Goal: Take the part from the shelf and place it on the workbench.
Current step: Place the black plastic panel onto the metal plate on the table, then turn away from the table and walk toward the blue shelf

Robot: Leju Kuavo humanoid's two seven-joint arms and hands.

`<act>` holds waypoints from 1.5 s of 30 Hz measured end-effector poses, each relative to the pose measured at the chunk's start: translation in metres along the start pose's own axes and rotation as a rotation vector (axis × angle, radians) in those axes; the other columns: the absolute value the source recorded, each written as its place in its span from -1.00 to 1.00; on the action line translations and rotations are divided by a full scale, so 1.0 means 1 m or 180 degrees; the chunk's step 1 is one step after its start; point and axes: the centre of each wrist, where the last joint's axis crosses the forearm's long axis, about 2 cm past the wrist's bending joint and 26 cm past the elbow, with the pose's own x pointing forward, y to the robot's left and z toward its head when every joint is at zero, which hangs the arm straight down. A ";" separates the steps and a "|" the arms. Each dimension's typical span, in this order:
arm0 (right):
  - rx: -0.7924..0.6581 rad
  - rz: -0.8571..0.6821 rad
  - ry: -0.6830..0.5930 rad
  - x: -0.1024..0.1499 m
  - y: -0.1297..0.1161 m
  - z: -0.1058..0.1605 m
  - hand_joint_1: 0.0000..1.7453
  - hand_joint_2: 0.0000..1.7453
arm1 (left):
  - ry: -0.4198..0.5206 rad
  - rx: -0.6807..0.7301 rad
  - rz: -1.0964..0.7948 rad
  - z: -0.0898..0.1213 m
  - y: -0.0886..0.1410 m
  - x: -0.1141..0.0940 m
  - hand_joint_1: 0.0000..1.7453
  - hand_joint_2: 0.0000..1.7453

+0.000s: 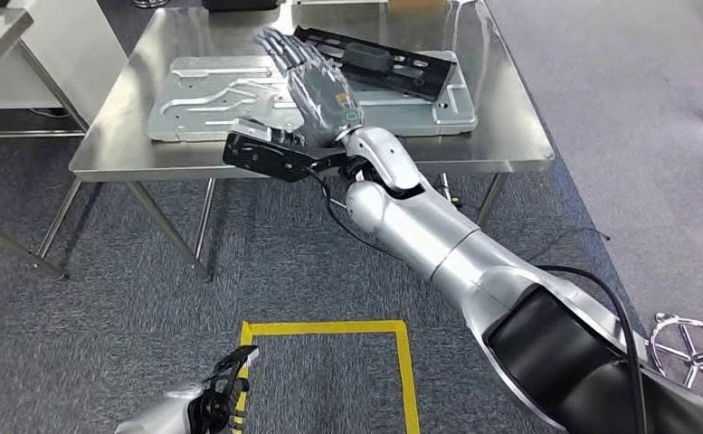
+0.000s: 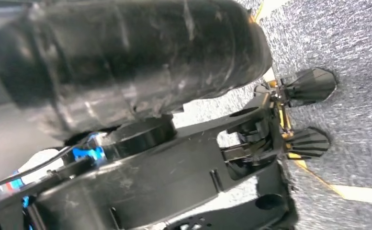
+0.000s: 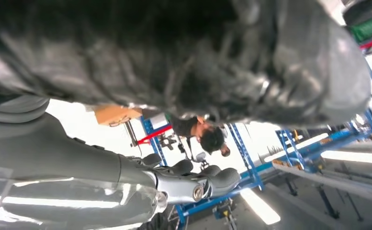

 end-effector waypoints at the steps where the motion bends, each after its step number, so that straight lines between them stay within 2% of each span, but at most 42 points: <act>1: 0.0004 -0.0003 0.0008 0.000 0.000 0.000 -1.00 -1.00 | -0.0017 0.0055 0.0051 0.000 0.002 0.000 -1.00 -1.00; 12: 0.0048 -0.0029 0.0040 0.009 0.002 0.001 -1.00 -1.00 | -0.0211 0.0519 0.0414 -0.003 0.012 -0.005 -1.00 -1.00; 18: 0.0042 -0.0041 0.0107 0.005 0.003 0.006 -1.00 -1.00 | -0.0700 0.0978 0.0712 0.000 0.012 -0.003 -1.00 -1.00; 25: 0.0071 -0.0064 0.0156 -0.003 0.009 0.015 -1.00 -1.00 | -0.1040 0.1125 0.0713 0.004 0.010 0.006 -1.00 -1.00; 29: 0.0054 -0.0017 0.0207 -0.003 0.007 0.017 -1.00 -1.00 | -0.1366 0.1166 0.0601 0.009 0.013 0.016 -1.00 -1.00; 31: 0.0025 0.0202 0.0593 -0.020 0.002 0.030 -1.00 -1.00 | -0.1704 0.1035 0.0338 -0.002 0.026 -0.005 -1.00 -1.00; 33: -0.0010 0.0421 0.1062 -0.050 -0.009 0.056 -1.00 -1.00 | -0.2012 0.0822 0.0076 -0.022 0.048 -0.053 -1.00 -1.00; 35: 0.0010 0.0546 0.1336 -0.079 -0.023 0.085 -1.00 -1.00 | -0.2010 0.0748 -0.0016 -0.037 0.068 -0.106 -1.00 -1.00; 37: 0.0040 0.0637 0.1416 -0.094 -0.033 0.107 -1.00 -1.00 | -0.1824 0.0819 -0.0049 -0.044 0.084 -0.144 -1.00 -1.00; 39: 0.0034 0.0699 0.1382 -0.095 -0.038 0.119 -1.00 -1.00 | -0.1717 0.0912 -0.0062 -0.044 0.096 -0.153 -1.00 -1.00; 45: -0.0110 0.0783 0.1314 -0.091 -0.060 0.138 -1.00 -1.00 | -0.1601 0.1045 -0.0025 -0.042 0.110 -0.151 -1.00 -1.00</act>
